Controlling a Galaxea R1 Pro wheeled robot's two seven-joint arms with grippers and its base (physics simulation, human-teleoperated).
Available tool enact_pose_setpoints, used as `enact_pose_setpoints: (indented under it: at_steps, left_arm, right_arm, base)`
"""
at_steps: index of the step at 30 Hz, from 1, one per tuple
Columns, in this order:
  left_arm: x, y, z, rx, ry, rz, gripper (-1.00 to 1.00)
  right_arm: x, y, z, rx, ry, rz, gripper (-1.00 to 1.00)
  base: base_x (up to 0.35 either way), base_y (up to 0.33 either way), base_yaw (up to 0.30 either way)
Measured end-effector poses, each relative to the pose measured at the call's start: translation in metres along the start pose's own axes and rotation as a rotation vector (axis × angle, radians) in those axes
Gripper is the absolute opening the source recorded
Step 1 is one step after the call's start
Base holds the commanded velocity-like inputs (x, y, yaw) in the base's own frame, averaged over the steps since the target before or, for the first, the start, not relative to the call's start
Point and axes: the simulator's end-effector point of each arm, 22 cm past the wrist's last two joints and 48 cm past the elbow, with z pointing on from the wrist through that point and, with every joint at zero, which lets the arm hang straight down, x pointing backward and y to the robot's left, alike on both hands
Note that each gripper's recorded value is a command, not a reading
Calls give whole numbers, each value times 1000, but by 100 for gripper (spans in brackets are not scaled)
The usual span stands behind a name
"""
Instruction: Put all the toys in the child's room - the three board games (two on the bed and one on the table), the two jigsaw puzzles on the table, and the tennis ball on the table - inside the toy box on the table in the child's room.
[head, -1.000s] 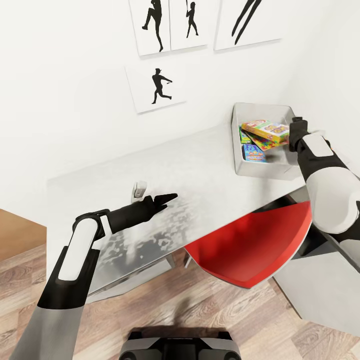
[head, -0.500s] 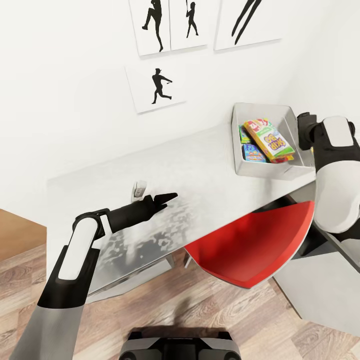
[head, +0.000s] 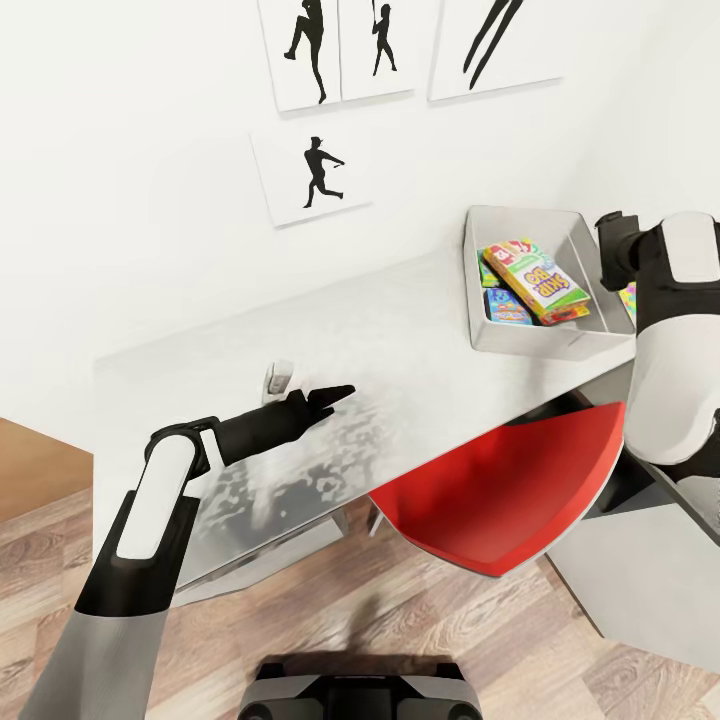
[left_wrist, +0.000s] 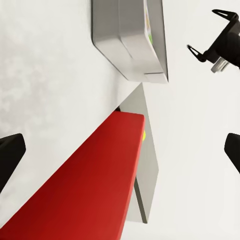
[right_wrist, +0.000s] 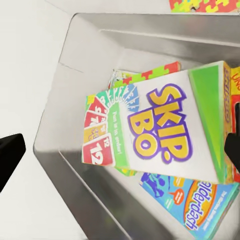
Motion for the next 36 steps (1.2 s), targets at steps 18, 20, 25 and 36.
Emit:
enact_pose_setpoints:
  at_steps: [18, 20, 25, 36]
  left_arm:
    - [-23, -19, 5, 14, -22, 52, 100]
    - [-33, -29, 7, 22, -26, 78, 100]
    - [-53, -41, 11, -1, -34, 135, 100]
    - [-98, -56, 5, -56, -95, 199, 100]
  right_arm:
    - [-23, 37, -112, -381, -4, -357, 100]
    - [-16, 26, -123, -430, 9, -411, 100]
    - [-9, -9, -136, -484, 43, -518, 100]
    - [-15, -16, -163, -593, 75, -579, 100]
  base:
    - [0, 0, 0]
    - [0, 0, 0]
    - [0, 0, 0]
    - [0, 0, 0]
